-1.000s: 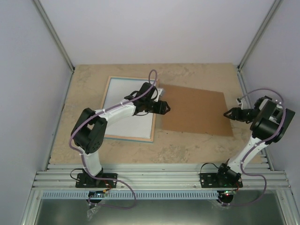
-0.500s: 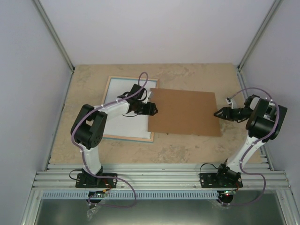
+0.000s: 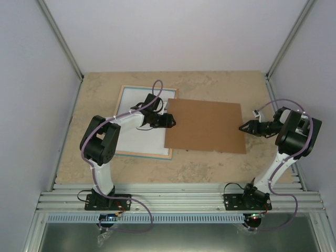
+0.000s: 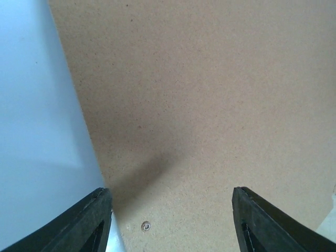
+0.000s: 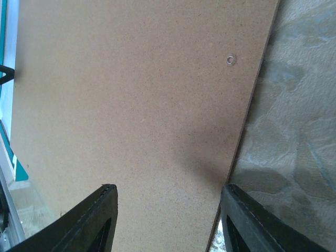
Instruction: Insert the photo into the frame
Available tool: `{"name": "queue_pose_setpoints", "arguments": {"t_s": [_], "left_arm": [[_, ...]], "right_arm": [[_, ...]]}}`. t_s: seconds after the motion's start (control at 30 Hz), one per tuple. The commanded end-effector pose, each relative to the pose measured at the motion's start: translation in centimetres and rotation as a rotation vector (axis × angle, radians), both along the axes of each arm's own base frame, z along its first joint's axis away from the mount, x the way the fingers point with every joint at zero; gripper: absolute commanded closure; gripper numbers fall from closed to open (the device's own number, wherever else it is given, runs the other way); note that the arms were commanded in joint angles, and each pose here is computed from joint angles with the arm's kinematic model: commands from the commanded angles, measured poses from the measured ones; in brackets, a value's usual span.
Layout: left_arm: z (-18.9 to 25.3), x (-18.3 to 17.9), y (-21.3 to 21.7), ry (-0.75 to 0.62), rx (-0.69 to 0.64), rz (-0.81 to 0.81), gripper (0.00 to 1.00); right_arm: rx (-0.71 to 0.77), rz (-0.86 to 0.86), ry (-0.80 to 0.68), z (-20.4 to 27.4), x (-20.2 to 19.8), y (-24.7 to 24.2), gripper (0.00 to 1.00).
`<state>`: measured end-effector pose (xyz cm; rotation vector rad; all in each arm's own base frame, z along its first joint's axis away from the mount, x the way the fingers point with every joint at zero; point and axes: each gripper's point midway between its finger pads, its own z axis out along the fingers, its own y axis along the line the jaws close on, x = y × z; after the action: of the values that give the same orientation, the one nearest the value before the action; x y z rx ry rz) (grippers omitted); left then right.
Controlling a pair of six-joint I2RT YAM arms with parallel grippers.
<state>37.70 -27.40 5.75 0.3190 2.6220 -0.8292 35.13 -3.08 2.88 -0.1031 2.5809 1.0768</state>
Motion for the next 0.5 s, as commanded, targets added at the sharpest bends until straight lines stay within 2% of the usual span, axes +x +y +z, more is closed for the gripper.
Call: {"name": "queue_pose_setpoints", "arguments": {"t_s": [0.0,0.33,0.47], "left_arm": [[-0.9,0.4,0.1,0.028,-0.003,0.030,0.34],[-2.2,1.5,2.1,0.035,0.064,0.130,0.34],[-2.0,0.8,0.5,0.071,-0.010,0.069,0.37]], "right_arm": [[-0.005,0.011,0.076,-1.3,-1.7,0.4,0.45],[0.000,0.014,0.074,-1.3,-1.6,0.5,0.45],[0.006,0.010,0.076,-1.6,-1.7,0.5,0.45]]}}
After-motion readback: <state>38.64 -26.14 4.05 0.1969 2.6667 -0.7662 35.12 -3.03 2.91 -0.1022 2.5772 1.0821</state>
